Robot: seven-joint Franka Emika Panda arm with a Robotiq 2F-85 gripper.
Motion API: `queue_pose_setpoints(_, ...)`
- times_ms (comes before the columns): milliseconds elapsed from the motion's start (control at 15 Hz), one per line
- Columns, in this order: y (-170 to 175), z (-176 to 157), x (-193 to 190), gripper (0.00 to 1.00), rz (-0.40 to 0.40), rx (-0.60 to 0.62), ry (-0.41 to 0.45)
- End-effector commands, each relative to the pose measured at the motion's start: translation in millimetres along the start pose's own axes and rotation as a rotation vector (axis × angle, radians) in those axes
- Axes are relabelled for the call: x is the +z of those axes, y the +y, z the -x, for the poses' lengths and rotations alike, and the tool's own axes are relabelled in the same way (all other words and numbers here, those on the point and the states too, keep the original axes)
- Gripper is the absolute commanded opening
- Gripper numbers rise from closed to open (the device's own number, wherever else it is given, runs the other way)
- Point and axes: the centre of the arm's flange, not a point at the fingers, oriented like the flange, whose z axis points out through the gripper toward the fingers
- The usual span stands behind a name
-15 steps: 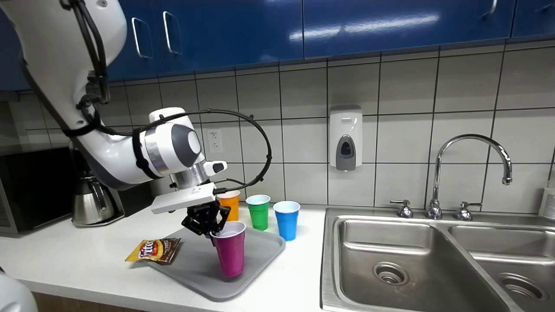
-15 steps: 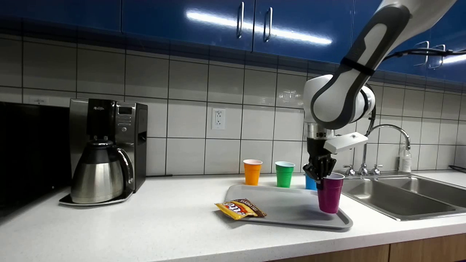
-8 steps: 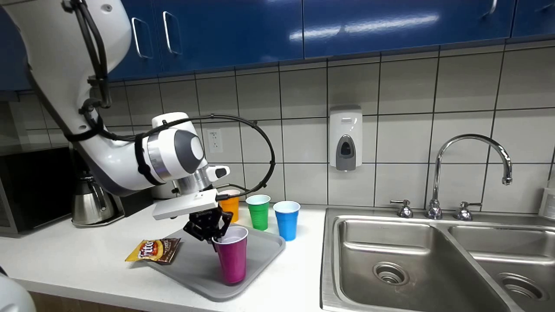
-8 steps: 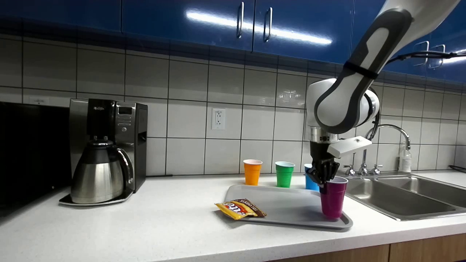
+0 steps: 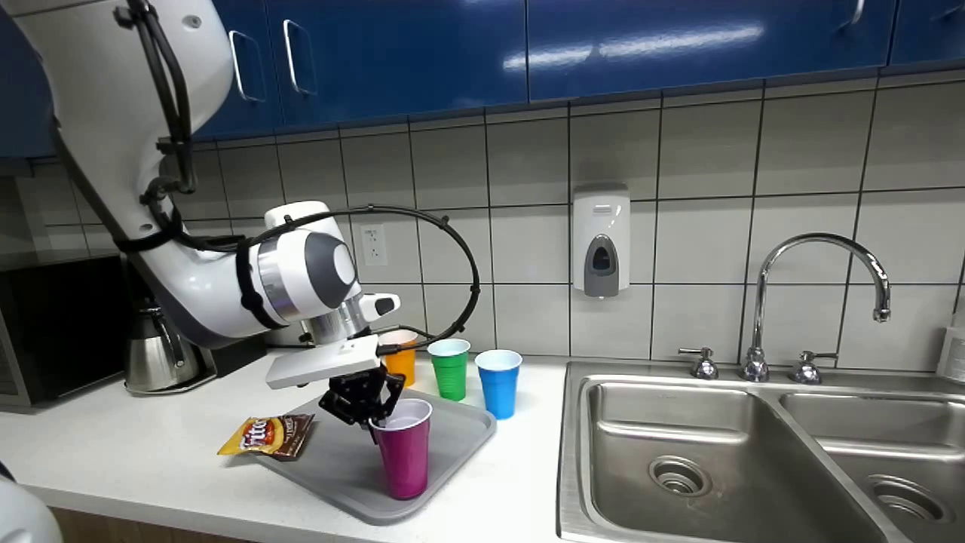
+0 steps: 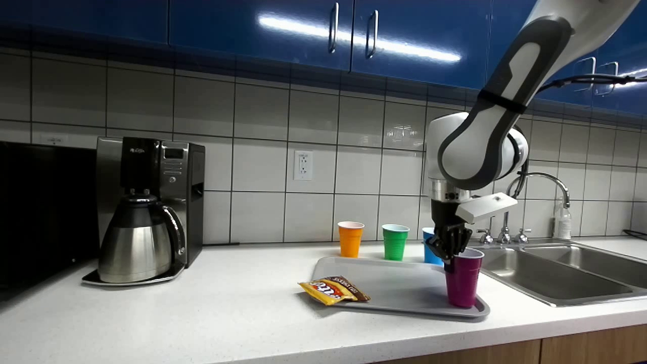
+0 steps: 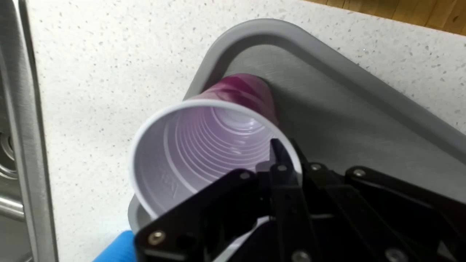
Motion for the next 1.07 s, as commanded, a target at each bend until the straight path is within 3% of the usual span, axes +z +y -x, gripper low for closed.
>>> queue_pose_setpoints(0, 2.5, 3.9, 3.6, 0.01, 0.014, -0.011, 0.018)
queue_pose_setpoints(133, 2.0, 4.3, 3.8, 0.29, 0.014, -0.016, 0.012)
queue_pose_setpoints(733, 8.3, 4.4, -6.3, 0.95, 0.011, -0.016, 0.017)
queue_pose_setpoints(800, 9.5, 4.2, -8.8, 1.0, 0.008, -0.013, 0.019)
queue_pose_setpoints(1000, 15.3, 1.0, -16.5, 1.0, -0.001, 0.005, 0.028)
